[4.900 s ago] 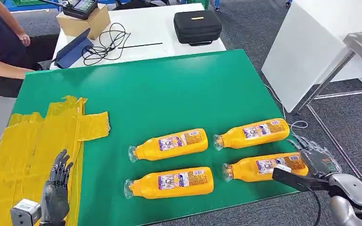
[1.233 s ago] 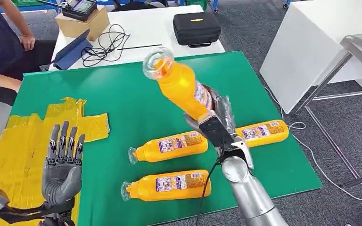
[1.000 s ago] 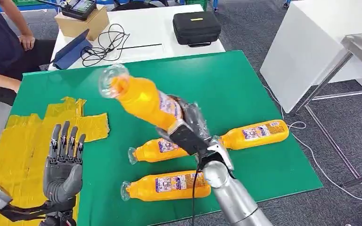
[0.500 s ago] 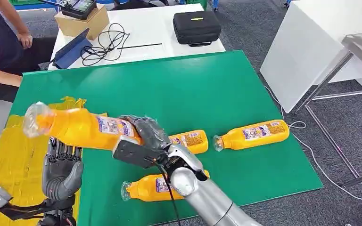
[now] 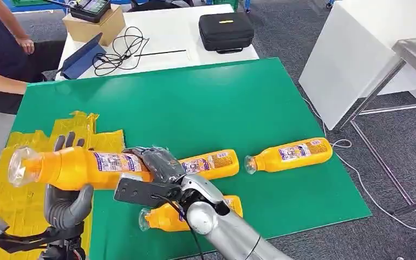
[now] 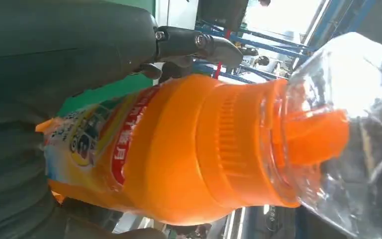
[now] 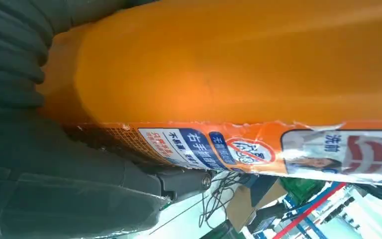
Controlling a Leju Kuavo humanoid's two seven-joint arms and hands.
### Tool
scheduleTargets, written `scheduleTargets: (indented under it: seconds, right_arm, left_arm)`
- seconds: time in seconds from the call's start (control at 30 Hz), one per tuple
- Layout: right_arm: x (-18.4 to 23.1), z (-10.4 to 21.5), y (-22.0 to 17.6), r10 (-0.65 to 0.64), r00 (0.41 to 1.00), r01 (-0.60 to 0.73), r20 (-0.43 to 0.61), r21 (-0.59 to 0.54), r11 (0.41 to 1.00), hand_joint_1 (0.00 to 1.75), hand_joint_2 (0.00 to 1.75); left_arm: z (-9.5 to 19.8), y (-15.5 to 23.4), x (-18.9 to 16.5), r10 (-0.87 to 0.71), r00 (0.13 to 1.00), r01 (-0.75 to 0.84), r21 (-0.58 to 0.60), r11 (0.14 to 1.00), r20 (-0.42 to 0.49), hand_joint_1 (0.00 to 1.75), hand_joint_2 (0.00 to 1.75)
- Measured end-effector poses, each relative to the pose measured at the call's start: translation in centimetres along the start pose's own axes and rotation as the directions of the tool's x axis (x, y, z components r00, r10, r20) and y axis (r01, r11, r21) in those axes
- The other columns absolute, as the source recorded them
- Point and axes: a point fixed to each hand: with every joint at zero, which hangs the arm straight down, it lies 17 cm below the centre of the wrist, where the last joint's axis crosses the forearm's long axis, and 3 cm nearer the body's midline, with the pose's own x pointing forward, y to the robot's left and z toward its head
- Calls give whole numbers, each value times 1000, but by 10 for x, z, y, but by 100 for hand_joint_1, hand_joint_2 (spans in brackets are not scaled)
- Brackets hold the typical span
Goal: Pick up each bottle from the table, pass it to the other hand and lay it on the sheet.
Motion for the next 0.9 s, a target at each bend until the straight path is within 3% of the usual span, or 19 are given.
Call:
scheduleTargets:
  seconds: [0.27,0.47,0.5,0.53,0.67,0.9]
  right_arm:
    - [-1,-1,12,35,999,-35,-15,42,999,171,175]
    - [-1,-3,25,113,993,-111,-25,83,990,162,175]
    - [-1,-3,28,137,990,-134,-26,90,987,162,175]
    - [-1,-2,32,173,985,-170,-23,99,980,159,175]
    - [-2,3,32,307,951,-304,-33,78,950,159,175]
    - [3,10,28,371,928,-369,-37,54,928,164,175]
  left_arm:
    - [1,-5,4,2,1000,-2,-11,1000,3,0,175]
    - [2,-4,7,0,1000,0,-3,1000,8,2,175]
    - [4,-4,7,1,1000,-1,2,1000,7,127,175]
    - [6,-2,8,0,1000,0,7,1000,5,168,175]
    - [15,4,4,-5,1000,5,23,1000,-15,175,175]
    - [19,4,4,-4,1000,4,16,1000,-19,175,175]
